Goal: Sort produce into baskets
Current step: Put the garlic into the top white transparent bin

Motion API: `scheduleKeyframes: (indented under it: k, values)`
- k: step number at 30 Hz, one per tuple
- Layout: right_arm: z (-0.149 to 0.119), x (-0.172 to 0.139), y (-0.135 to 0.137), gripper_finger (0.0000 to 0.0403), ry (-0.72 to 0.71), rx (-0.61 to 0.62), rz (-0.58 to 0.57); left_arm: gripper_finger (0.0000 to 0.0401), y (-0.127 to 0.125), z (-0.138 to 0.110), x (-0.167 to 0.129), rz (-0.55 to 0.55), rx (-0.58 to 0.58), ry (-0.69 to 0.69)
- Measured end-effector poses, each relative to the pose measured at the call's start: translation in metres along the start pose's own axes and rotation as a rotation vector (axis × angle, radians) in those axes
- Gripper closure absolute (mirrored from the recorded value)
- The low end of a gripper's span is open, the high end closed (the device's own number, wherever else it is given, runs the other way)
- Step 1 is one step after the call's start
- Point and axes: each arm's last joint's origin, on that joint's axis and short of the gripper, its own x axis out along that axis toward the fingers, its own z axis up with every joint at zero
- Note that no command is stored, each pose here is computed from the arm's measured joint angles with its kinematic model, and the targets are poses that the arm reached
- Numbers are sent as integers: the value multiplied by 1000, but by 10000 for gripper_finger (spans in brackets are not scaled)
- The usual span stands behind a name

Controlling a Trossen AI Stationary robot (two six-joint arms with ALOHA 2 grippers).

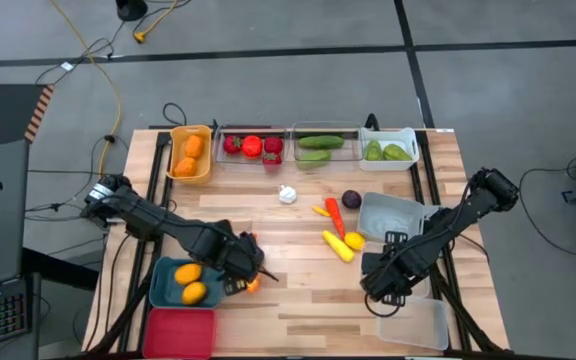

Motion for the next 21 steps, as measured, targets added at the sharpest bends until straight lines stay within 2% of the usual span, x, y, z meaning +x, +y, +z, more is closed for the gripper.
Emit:
scheduleKeyframes:
  k: [14, 21]
  values:
    - [0, 0, 0, 143, -1, -1, 1, 140, 44, 71, 3, 84, -42, -396]
    - [0, 0, 0, 143, -3, 1, 3, 140, 74, 91, 4, 163, -138, -473]
